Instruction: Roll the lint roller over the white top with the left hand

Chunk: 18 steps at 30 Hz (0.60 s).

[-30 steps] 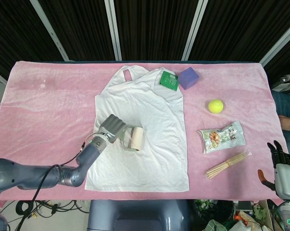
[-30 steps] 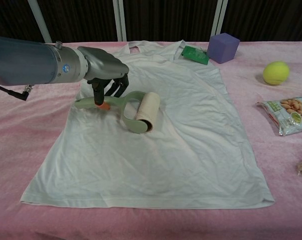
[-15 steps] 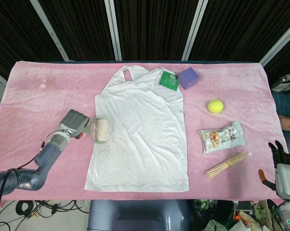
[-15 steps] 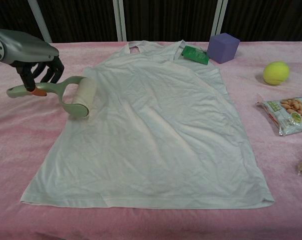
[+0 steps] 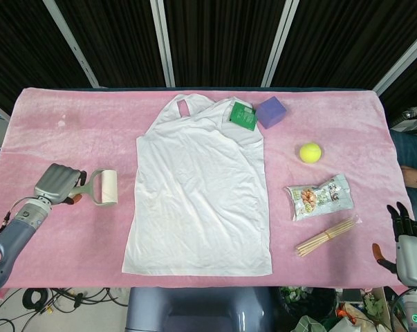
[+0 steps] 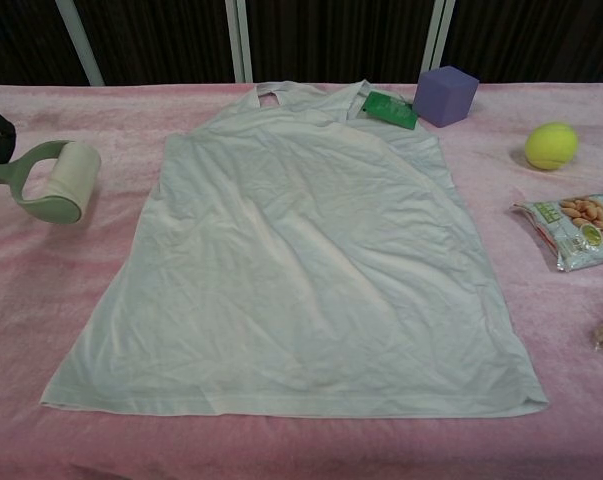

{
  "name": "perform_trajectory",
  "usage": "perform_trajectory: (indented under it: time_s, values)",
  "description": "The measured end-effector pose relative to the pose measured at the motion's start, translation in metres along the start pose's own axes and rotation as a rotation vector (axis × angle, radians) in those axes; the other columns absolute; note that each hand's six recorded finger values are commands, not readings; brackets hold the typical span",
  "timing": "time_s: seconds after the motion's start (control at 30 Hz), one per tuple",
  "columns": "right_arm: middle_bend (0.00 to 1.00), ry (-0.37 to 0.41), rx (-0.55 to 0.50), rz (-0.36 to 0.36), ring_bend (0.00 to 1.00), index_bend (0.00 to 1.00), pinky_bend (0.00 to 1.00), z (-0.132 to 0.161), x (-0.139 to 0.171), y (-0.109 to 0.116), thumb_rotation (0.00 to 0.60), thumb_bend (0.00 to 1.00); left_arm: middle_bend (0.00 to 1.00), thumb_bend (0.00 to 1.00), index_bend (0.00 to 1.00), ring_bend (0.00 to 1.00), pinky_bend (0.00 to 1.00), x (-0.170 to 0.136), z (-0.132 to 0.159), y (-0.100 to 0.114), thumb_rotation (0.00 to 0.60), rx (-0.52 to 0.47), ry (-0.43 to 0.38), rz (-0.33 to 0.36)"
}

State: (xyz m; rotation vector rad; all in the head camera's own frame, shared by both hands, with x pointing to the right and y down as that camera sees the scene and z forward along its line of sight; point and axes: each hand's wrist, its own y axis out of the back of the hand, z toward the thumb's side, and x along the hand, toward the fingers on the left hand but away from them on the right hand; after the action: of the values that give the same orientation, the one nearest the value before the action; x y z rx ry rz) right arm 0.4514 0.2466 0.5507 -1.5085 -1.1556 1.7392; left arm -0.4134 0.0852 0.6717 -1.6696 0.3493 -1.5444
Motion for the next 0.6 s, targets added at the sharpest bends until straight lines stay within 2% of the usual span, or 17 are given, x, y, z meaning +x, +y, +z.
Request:
perform_trajectory:
  time_s: [0.13, 0.43, 0.53, 0.6]
  values:
    - [0.00, -0.005, 0.002, -0.004, 0.17, 0.03, 0.15, 0.000, 0.000, 0.000, 0.600, 0.29, 0.65, 0.47, 0.68, 0.51, 0.65, 0.002, -0.006, -0.010, 0.600, 0.027, -0.027, 0.006]
    - [0.00, -0.011, 0.004, -0.008, 0.17, 0.03, 0.15, -0.001, 0.000, 0.001, 0.600, 0.29, 0.63, 0.46, 0.67, 0.51, 0.64, 0.014, 0.013, -0.023, 0.600, 0.016, -0.099, 0.000]
    - [0.00, -0.011, 0.005, -0.007, 0.17, 0.03, 0.15, -0.001, 0.000, 0.001, 0.600, 0.29, 0.61, 0.43, 0.64, 0.48, 0.62, 0.019, 0.020, -0.025, 0.600, 0.014, -0.116, -0.004]
    - [0.00, -0.012, 0.004, -0.007, 0.17, 0.03, 0.15, -0.001, 0.000, 0.001, 0.600, 0.29, 0.55, 0.37, 0.58, 0.43, 0.58, 0.020, 0.021, -0.026, 0.600, 0.015, -0.119, -0.006]
